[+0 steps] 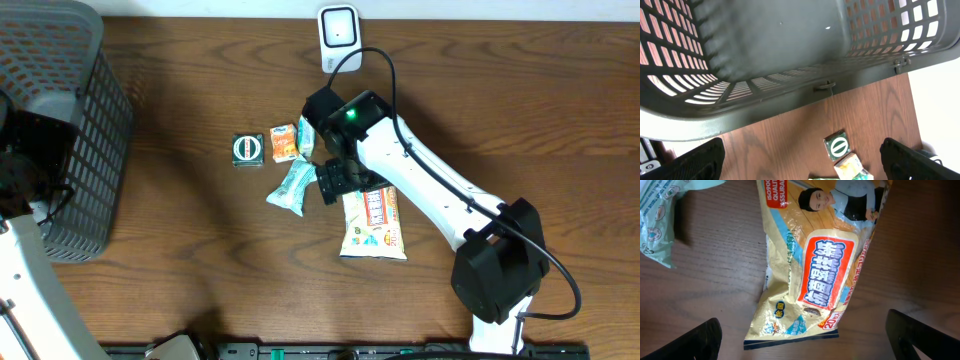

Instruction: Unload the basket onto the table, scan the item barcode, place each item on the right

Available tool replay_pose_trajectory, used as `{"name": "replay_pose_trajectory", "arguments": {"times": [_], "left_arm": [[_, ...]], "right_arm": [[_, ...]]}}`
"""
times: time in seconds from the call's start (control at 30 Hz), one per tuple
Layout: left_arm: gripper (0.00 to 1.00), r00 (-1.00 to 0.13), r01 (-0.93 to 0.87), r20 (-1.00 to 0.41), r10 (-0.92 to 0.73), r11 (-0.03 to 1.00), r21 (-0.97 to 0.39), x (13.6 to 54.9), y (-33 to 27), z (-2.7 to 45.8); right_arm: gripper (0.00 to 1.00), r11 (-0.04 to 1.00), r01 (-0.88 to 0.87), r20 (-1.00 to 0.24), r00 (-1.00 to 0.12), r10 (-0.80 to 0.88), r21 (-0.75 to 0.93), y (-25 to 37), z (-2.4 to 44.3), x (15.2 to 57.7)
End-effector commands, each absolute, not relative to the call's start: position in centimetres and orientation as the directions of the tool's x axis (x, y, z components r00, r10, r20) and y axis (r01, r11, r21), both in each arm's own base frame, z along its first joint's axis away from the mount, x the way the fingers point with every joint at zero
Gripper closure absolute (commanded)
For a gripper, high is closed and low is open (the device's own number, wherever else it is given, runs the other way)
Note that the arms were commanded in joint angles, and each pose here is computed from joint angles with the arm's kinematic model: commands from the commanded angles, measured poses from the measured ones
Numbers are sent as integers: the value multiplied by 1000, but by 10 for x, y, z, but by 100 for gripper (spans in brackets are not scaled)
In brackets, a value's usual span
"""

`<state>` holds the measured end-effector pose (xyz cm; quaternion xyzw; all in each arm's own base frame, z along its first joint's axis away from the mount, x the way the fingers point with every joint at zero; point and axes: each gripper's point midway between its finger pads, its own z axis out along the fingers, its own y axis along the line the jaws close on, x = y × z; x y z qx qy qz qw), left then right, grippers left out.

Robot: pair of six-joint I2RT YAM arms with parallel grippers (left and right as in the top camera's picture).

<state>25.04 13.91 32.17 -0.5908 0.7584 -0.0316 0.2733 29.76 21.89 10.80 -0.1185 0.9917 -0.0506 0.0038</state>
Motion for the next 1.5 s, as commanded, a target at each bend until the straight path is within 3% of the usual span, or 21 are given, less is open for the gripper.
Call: {"name": "replay_pose_trajectory", "arguments": {"times": [0.0, 0.43, 0.63, 1.1, 1.27, 1.47], "left_arm": [[3, -146, -882, -380, -913, 294, -368, 249, 141, 322], [2, -146, -882, -380, -913, 294, -368, 249, 141, 322], [3, -145, -882, -380, -913, 294, -368, 249, 141, 322], [2, -145, -882, -380, -913, 294, -368, 249, 141, 322], [2, -146, -882, -380, -913, 294, -368, 249, 141, 322], [2, -146, -882, -380, -913, 294, -368, 249, 141, 322]], "right_arm": [[1, 967, -228, 9, -973, -229, -113, 220, 105, 294], [1, 958, -198, 27, -980, -197, -207, 210, 44, 268], [1, 939, -176, -15, -982, -189, -296, 198, 41, 271], [1, 918, -219, -85, -962, -260, -331, 216, 33, 265], [1, 897, -151, -123, -968, -220, -415, 194, 25, 266], [1, 901, -191, -118, -960, -255, -389, 194, 4, 263]]}}
